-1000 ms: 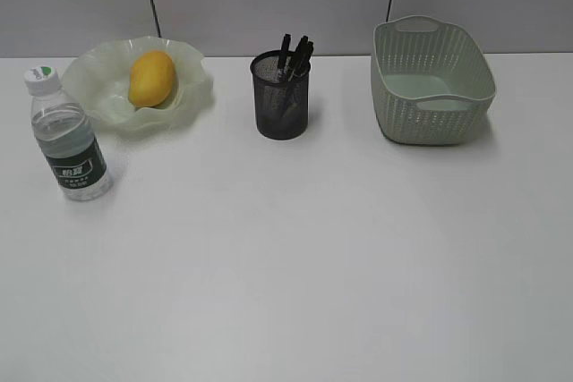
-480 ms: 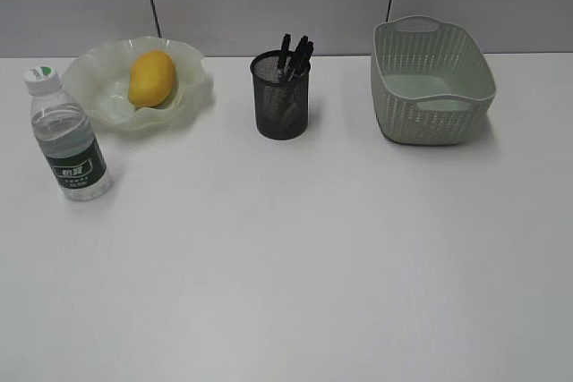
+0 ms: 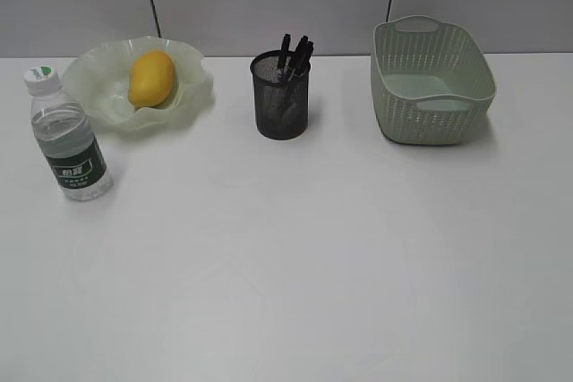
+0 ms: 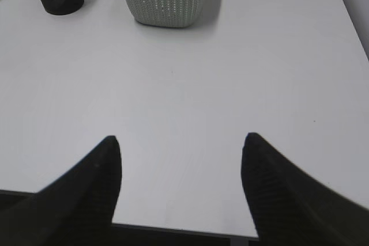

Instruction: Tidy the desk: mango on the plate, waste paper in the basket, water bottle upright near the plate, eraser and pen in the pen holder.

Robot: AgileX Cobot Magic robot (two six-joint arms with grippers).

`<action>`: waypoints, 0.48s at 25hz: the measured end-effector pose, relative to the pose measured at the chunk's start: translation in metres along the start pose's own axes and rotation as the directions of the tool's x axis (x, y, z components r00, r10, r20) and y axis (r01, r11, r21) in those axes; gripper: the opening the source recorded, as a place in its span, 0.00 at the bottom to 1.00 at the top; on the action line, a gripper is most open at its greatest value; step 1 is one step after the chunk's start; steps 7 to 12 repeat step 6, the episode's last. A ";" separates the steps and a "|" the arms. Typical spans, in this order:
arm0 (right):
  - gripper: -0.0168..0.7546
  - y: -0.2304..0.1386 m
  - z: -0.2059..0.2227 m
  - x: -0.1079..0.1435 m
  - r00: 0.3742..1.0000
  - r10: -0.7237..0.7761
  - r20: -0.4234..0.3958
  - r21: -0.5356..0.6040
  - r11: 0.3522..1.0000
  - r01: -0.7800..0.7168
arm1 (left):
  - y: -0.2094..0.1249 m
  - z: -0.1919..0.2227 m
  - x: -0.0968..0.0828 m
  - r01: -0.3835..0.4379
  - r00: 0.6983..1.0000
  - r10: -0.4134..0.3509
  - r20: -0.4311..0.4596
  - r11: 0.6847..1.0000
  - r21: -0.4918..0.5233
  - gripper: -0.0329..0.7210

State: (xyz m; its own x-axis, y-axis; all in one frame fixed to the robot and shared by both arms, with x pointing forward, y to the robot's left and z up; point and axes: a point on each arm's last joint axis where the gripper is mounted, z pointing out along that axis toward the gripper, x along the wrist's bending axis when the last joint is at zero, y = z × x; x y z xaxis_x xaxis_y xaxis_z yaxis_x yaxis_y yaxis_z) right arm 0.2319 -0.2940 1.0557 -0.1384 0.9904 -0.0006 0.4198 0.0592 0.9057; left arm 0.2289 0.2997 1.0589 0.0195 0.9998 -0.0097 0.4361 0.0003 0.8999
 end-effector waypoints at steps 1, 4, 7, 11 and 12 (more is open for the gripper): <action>0.70 0.000 0.000 0.000 1.000 0.000 0.000 0.000 1.000 0.000 | 0.000 0.000 0.000 0.000 1.000 0.000 0.000 1.000 0.000 0.61; 0.70 0.000 0.000 0.000 1.000 0.000 0.000 0.000 1.000 0.000 | 0.000 0.000 0.000 0.000 1.000 0.000 0.000 1.000 0.000 0.61; 0.70 0.000 0.000 0.000 1.000 0.000 0.000 0.000 1.000 0.000 | 0.000 0.000 0.000 0.000 1.000 0.000 0.000 1.000 0.000 0.60; 0.70 0.000 0.000 0.000 1.000 0.000 0.000 0.000 1.000 0.000 | 0.000 0.000 0.000 0.000 1.000 0.000 0.000 1.000 0.000 0.60; 0.70 0.000 0.000 0.000 1.000 0.000 0.000 0.000 1.000 0.000 | 0.000 0.000 0.000 0.000 1.000 0.000 0.000 1.000 0.000 0.60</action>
